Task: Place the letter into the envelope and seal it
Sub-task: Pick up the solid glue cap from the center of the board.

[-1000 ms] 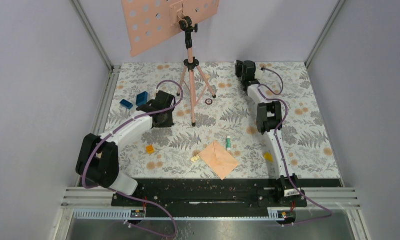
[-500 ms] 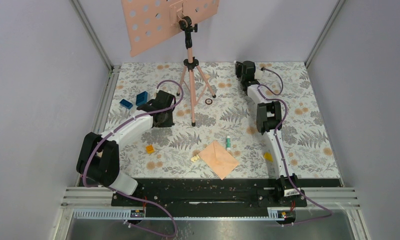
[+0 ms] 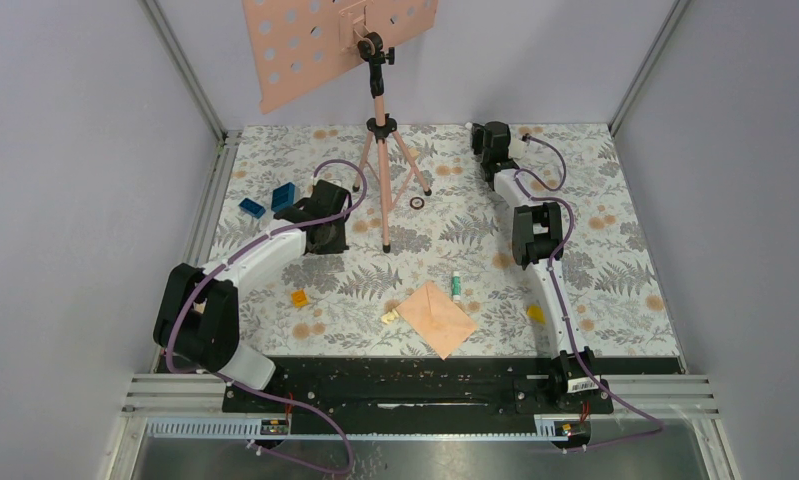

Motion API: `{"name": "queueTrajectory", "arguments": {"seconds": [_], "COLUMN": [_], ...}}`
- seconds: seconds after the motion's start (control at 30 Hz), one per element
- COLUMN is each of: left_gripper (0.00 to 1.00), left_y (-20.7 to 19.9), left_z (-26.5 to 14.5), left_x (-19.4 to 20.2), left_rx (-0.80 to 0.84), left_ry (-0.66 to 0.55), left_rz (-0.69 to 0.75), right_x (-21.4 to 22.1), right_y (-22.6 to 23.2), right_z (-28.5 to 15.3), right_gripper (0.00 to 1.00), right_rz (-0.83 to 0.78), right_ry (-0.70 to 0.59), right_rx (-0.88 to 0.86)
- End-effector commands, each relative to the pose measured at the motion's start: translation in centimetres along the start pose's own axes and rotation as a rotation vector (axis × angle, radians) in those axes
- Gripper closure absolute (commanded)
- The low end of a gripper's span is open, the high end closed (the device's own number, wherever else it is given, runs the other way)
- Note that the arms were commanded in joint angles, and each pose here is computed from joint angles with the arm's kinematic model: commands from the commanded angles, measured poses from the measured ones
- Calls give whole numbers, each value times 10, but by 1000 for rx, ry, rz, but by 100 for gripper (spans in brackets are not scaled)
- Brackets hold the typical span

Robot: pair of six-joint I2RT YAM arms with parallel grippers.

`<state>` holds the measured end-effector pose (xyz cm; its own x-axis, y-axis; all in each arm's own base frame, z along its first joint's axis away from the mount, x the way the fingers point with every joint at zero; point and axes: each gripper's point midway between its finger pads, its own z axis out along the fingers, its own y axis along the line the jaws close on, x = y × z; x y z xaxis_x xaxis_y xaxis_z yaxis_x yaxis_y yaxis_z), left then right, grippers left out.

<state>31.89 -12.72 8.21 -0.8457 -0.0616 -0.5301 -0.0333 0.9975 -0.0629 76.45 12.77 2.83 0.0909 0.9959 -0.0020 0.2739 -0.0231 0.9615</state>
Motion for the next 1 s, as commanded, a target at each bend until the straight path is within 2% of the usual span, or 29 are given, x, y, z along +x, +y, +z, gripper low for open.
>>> {"name": "queueTrajectory", "arguments": {"seconds": [0.0, 0.5, 0.97], "left_gripper": [93, 93, 93], "left_y": [-4, -5, -7], "left_z": [-6, -5, -14], "left_x": [-23, -21, -17], "left_rx": [7, 14, 45], "left_ry": [-57, -52, -63], "left_rz": [-15, -19, -44], "right_x": [-6, -5, 3], "right_y": [-2, 9, 47], "right_z": [3, 2, -24], "right_gripper": [90, 99, 100], "right_rz": [6, 73, 64], "right_ry": [-34, 41, 162], "right_rx": [-19, -113, -169]}}
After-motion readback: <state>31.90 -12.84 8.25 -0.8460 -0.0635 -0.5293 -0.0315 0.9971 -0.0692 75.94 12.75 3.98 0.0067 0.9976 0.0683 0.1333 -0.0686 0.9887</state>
